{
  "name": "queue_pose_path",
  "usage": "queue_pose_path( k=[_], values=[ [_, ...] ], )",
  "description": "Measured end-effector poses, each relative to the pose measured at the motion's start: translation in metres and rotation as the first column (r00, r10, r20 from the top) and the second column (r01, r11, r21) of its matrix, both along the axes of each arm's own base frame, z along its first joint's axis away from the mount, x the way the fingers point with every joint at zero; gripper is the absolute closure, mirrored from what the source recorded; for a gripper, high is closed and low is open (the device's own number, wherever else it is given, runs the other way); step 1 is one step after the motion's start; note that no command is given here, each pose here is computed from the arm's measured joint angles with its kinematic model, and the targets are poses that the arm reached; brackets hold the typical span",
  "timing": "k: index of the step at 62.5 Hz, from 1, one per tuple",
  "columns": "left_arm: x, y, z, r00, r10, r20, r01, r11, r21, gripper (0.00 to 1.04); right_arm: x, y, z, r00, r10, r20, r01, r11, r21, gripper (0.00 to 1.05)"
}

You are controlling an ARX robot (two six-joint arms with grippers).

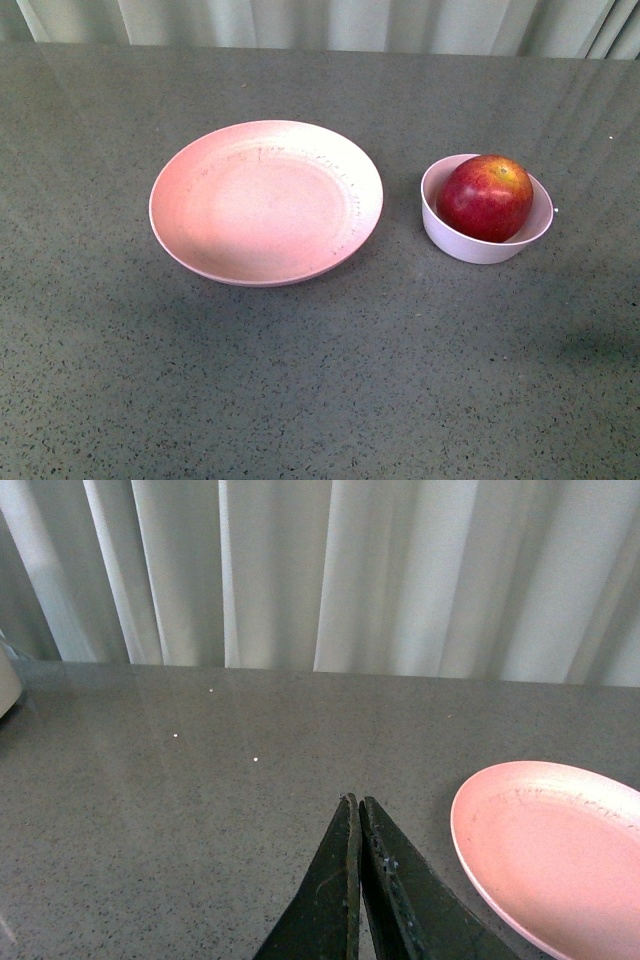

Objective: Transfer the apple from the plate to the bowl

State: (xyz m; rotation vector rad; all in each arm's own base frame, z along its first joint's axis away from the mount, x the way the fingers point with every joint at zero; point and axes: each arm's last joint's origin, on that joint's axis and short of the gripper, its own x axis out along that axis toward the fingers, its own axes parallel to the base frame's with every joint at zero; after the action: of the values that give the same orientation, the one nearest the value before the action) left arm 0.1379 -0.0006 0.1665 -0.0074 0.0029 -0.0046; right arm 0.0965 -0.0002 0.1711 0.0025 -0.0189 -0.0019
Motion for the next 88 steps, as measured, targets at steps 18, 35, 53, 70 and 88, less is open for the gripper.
queue_pose_path(
  k=[18, 35, 53, 70, 88],
  values=[
    [-0.011, 0.0, 0.004, 1.0, 0.0, 0.013, 0.0, 1.0, 0.0, 1.03, 0.0, 0.0, 0.0, 1.0, 0.0, 0.0, 0.0, 1.0, 0.0, 0.09],
    [-0.021, 0.0, 0.005, 1.0, 0.0, 0.018, 0.0, 1.0, 0.0, 1.03, 0.0, 0.0, 0.0, 1.0, 0.0, 0.0, 0.0, 1.0, 0.0, 0.09],
    [-0.027, 0.0, 0.005, 1.0, 0.0, 0.018, 0.0, 1.0, 0.0, 1.03, 0.0, 0.0, 0.0, 1.0, 0.0, 0.0, 0.0, 1.0, 0.0, 0.09],
    [-0.037, 0.0, 0.0, 1.0, 0.001, -0.016, -0.001, 1.0, 0.0, 1.03, 0.0, 0.0, 0.0, 1.0, 0.0, 0.0, 0.0, 1.0, 0.0, 0.09],
    [-0.04, 0.0, 0.001, 1.0, 0.002, 0.003, -0.002, 1.0, 0.0, 1.03, 0.0, 0.0, 0.0, 1.0, 0.001, 0.0, -0.001, 1.0, 0.0, 0.09]
  ],
)
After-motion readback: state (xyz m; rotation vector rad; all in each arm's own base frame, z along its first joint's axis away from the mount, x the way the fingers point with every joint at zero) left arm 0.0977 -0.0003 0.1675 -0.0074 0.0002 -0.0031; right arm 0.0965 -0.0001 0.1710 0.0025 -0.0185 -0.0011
